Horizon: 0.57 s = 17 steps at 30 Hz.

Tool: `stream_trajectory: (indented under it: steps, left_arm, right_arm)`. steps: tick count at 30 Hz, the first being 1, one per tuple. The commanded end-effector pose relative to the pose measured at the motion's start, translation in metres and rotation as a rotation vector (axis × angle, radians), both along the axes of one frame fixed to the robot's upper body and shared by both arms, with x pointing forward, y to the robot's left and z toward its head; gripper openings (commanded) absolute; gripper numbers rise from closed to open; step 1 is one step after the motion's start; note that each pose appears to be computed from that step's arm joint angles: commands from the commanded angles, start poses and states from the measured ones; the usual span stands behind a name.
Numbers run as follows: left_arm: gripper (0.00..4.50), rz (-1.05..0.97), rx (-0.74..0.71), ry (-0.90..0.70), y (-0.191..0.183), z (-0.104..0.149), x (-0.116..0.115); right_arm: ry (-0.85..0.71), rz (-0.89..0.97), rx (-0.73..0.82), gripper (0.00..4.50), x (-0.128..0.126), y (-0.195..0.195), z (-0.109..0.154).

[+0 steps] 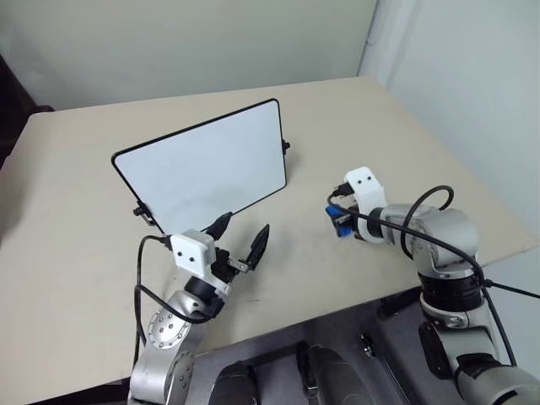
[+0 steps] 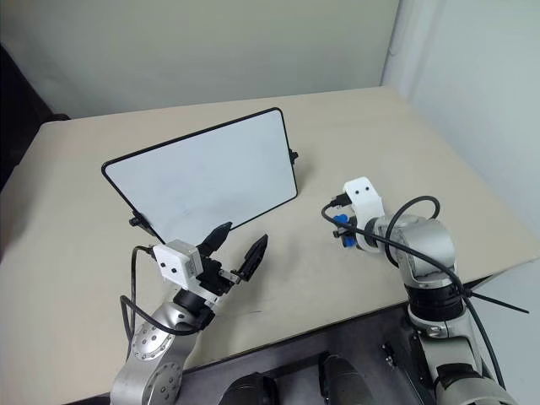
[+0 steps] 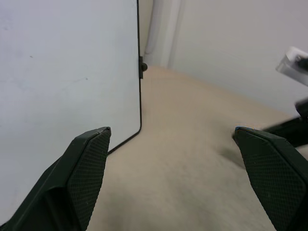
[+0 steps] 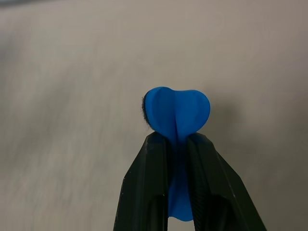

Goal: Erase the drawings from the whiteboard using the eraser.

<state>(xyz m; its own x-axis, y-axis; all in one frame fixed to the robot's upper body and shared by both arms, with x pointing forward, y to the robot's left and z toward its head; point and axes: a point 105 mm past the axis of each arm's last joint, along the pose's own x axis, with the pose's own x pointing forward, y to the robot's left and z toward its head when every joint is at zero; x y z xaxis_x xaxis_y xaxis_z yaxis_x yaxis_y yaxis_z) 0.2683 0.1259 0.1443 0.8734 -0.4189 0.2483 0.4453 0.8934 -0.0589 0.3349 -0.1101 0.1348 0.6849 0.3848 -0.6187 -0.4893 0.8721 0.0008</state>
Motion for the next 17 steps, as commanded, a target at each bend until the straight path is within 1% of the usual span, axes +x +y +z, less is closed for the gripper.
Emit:
stream_trajectory:
  steps: [1,2,3,4,5,8,10,11,12,13,15,17]
  left_arm:
    - [4.50,-0.022,0.004,-0.037,-0.005,0.007,0.000]
    - [4.50,-0.025,0.004,-0.037,-0.006,0.006,0.000]
    - [4.50,-0.027,0.005,-0.037,-0.006,0.006,0.000]
    - [4.50,-0.029,0.005,-0.037,-0.007,0.006,0.001]
    - [4.50,-0.031,0.006,-0.037,-0.008,0.006,0.001]
    - [4.50,-0.034,0.007,-0.038,-0.009,0.006,0.001]
    - [4.50,-0.035,0.007,-0.039,-0.010,0.006,0.001]
    - [4.50,-0.035,0.007,-0.040,-0.010,0.006,0.001]
    - [4.50,-0.036,0.006,-0.039,-0.010,0.005,0.001]
    - [4.50,-0.036,0.006,-0.040,-0.011,0.005,0.001]
    - [4.50,-0.034,0.006,-0.039,-0.010,0.005,0.001]
    - [4.50,-0.032,0.006,-0.038,-0.009,0.005,0.001]
  right_arm:
    - [-0.011,0.005,0.001,1.11,-0.005,0.003,0.000]
    - [-0.009,0.000,0.000,1.44,-0.005,0.002,-0.002]
    - [-0.017,-0.009,-0.002,1.86,-0.004,0.000,-0.003]
    - [-0.032,-0.019,0.000,2.13,-0.003,-0.001,-0.003]
    - [-0.062,-0.027,0.006,2.56,-0.001,-0.003,0.000]
    - [-0.160,-0.044,0.027,3.53,0.003,-0.011,0.011]
    - [-0.256,-0.054,0.051,3.53,0.006,-0.017,0.022]
    - [-0.358,-0.052,0.068,3.53,0.008,-0.020,0.035]
    - [-0.427,-0.047,0.084,3.53,0.007,-0.023,0.044]
    - [-0.460,-0.042,0.117,3.53,0.005,-0.024,0.049]
    - [-0.520,-0.017,0.229,3.53,-0.004,-0.024,0.059]
    - [-0.595,0.002,0.289,3.53,-0.011,-0.025,0.068]
